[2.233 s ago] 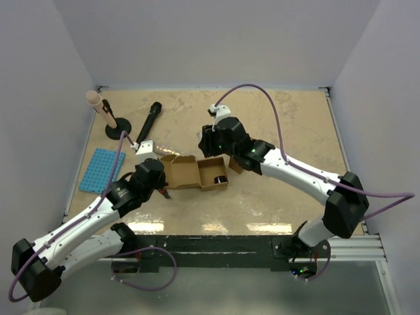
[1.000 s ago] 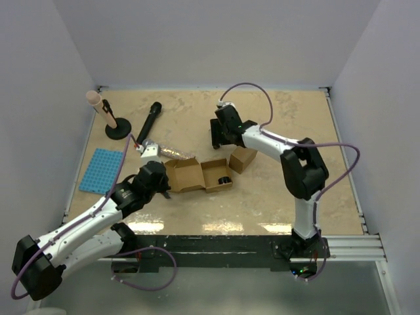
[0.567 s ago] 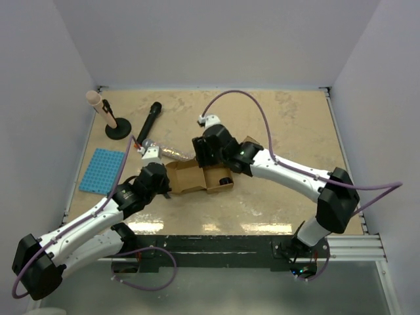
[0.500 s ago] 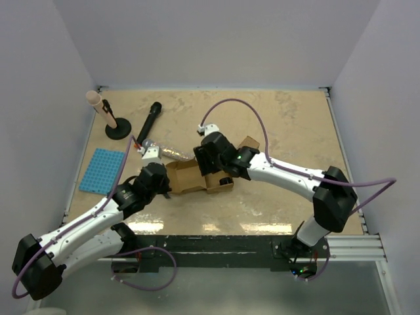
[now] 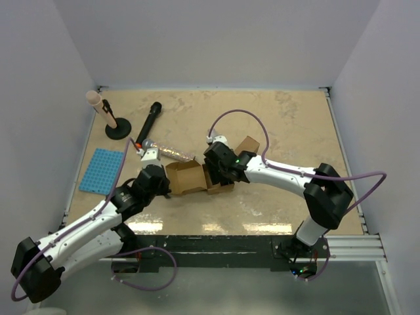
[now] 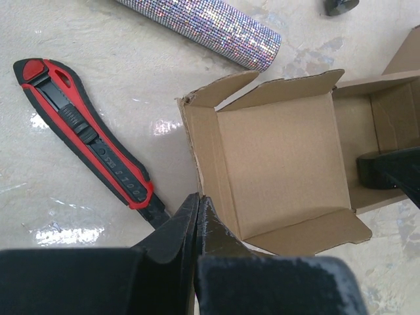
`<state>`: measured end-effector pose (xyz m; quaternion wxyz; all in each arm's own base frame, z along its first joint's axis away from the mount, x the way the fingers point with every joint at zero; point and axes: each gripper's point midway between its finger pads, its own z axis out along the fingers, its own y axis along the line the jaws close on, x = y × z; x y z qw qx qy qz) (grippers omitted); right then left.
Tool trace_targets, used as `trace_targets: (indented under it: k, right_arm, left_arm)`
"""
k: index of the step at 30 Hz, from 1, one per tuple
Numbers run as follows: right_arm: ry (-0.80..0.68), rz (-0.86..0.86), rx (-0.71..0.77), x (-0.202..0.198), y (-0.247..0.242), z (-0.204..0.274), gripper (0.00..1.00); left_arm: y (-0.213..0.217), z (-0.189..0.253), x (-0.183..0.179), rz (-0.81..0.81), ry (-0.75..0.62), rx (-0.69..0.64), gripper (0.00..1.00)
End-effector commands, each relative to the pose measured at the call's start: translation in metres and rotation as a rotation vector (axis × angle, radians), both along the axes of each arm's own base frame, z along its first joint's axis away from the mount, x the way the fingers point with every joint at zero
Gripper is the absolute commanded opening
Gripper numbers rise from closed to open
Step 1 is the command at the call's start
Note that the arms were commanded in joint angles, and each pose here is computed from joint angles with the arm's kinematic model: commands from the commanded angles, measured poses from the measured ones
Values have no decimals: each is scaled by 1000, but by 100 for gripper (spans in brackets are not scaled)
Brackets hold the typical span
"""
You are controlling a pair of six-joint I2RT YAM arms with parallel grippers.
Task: Unpack the express box
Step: Pick up the product from the express box.
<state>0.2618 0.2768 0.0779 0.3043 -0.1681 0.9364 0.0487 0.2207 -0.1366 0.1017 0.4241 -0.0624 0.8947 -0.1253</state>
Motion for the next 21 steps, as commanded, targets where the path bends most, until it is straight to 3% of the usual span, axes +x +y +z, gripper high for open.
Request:
trace_targets:
  k: [1,15,21]
  right_arm:
    - [-26,-60,-29,3,-11,10,63]
    - [65,-12,-17,-20,-12,0,63]
    - [131,20,-132,-29,-26,-27,63]
  left_arm:
    - [-6,8,2,0,-30,-60,0]
    - [-9,5,0,-7,-28,-82,0]
    - [-9,5,1,-6,-28,-84,0]
